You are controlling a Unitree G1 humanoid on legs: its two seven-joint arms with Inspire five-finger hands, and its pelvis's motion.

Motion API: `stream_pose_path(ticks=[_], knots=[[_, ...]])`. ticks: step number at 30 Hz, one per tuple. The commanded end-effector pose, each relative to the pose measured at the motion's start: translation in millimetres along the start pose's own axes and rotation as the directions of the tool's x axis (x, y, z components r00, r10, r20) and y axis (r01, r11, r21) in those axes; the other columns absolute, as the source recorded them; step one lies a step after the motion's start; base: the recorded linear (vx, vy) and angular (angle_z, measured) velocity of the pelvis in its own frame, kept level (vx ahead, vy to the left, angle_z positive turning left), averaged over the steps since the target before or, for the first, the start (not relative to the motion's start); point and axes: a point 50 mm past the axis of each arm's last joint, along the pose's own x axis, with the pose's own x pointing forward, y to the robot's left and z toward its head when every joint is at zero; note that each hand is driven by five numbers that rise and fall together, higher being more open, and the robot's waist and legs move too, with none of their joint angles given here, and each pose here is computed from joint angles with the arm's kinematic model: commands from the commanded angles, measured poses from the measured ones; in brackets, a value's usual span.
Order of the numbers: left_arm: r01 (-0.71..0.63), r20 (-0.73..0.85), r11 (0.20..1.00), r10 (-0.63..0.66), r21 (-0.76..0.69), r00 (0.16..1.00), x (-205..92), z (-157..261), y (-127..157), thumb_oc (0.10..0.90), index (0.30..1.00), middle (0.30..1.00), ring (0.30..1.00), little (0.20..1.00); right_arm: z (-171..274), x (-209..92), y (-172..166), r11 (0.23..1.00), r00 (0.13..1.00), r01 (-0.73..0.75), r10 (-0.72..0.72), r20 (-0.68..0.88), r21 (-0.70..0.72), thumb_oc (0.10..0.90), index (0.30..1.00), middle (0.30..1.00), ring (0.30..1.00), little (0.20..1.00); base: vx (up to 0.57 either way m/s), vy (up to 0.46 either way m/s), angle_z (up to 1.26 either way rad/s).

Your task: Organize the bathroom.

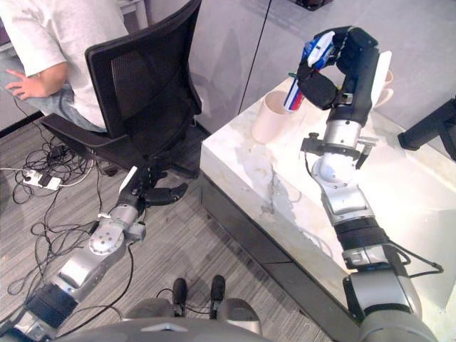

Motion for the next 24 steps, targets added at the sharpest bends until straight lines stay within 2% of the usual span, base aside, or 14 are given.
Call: stream_pose_path(ticks=[1, 9, 10, 11, 12, 24], knots=[[0.054, 0.252, 0.998, -0.042, -0.042, 0.967, 4, 44, -13, 0.800, 0.900, 0.900, 0.900, 0.900, 35, 20, -22, 0.995, 0.984, 0.060, -0.072, 0.163, 0.077, 0.400, 0.300, 0.300, 0.300, 0.300, 0.04, 0.023, -0.02], [0.049, 0.231, 0.998, -0.037, -0.047, 0.972, 4, 41, -10, 0.800, 0.900, 0.900, 0.900, 0.900, 16, -5, -3, 0.994, 0.997, 0.040, -0.047, 0.063, 0.105, 0.400, 0.300, 0.300, 0.300, 0.300, 0.03, 0.010, 0.00], [0.044, 0.230, 0.998, -0.033, -0.043, 0.973, 4, 41, -9, 0.800, 0.900, 0.900, 0.900, 0.900, 14, -10, -1, 0.993, 0.998, 0.042, -0.048, 0.048, 0.115, 0.482, 0.422, 0.422, 0.422, 0.422, 0.00, 0.000, 0.00], [0.043, 0.229, 0.998, -0.032, -0.043, 0.973, 4, 41, -9, 0.800, 0.900, 0.900, 0.900, 0.900, 13, -11, -1, 0.992, 0.998, 0.042, -0.048, 0.045, 0.118, 0.667, 0.700, 0.700, 0.700, 0.700, 0.00, 0.000, 0.00], [0.041, 0.227, 0.998, -0.030, -0.045, 0.974, 3, 41, -9, 0.800, 0.900, 0.900, 0.900, 0.900, 12, -13, -1, 0.992, 0.998, 0.042, -0.047, 0.038, 0.122, 0.800, 0.900, 0.900, 0.900, 0.900, 0.00, 0.000, 0.00], [0.007, 0.228, 1.000, 0.000, -0.029, 0.974, 3, 39, -6, 0.800, 0.900, 0.900, 0.900, 0.900, -1, -37, 1, 0.993, 0.997, 0.041, -0.032, -0.076, 0.111, 0.800, 0.900, 0.900, 0.900, 0.900, -0.01, -0.004, -0.03]])
